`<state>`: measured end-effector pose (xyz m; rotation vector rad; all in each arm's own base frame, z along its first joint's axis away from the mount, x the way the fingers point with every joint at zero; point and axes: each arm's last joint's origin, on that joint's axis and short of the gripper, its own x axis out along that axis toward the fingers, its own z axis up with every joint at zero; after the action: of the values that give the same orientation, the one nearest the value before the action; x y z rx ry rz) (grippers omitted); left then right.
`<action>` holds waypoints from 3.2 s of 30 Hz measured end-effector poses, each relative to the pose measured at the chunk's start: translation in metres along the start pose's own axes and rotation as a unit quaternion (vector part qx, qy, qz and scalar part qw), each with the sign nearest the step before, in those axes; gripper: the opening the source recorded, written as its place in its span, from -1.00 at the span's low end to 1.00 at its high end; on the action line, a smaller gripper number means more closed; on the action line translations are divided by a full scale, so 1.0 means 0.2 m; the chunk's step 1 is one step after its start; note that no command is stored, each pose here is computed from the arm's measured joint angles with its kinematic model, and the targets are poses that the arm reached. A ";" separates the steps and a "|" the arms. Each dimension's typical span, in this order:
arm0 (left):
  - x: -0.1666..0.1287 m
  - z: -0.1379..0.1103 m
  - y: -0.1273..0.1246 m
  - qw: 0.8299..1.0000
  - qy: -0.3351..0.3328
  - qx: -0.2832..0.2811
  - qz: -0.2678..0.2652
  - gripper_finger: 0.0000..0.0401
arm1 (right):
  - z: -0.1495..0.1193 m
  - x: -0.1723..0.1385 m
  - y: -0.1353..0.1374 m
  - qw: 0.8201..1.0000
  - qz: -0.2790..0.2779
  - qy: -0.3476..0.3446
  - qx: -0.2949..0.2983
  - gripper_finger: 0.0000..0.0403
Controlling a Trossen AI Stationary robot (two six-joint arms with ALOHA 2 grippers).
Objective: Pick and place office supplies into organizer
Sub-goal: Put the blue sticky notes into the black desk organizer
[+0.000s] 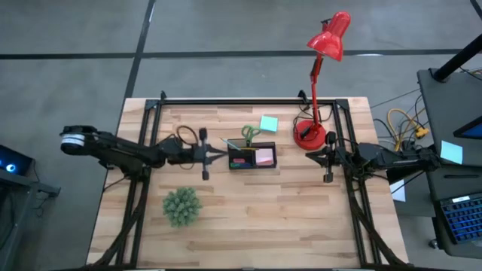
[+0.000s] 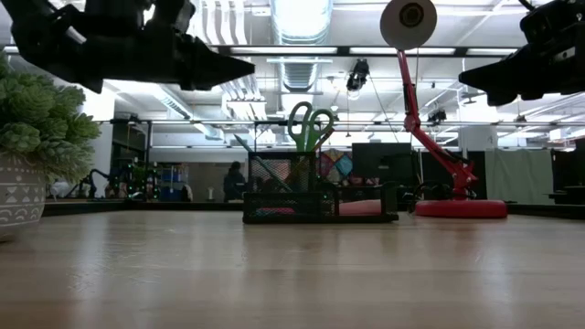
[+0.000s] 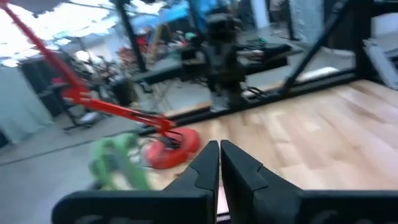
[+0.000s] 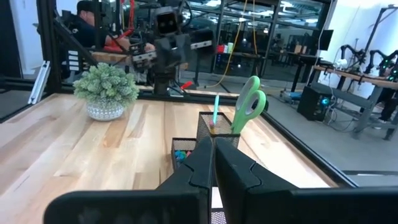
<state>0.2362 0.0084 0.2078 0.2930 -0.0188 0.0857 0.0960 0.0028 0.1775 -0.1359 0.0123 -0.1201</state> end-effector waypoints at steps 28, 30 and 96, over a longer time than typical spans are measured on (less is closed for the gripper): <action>-0.55 -0.19 0.01 0.997 0.020 -0.073 0.033 -1.00 | -0.03 0.00 0.00 0.999 -0.009 0.035 0.034 -0.96; -0.56 -0.19 0.01 0.997 0.018 -0.066 0.031 -1.00 | -0.04 0.00 0.00 0.999 -0.008 0.038 0.035 -0.96; -0.67 -0.21 -0.01 0.995 0.036 -0.091 -0.023 -1.00 | 0.25 0.04 -0.06 0.994 -0.107 0.036 0.017 -0.07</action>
<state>0.1032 0.0067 0.1631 0.1087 0.0507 0.0490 0.1029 -0.0026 0.2289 -0.0992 0.0684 -0.3383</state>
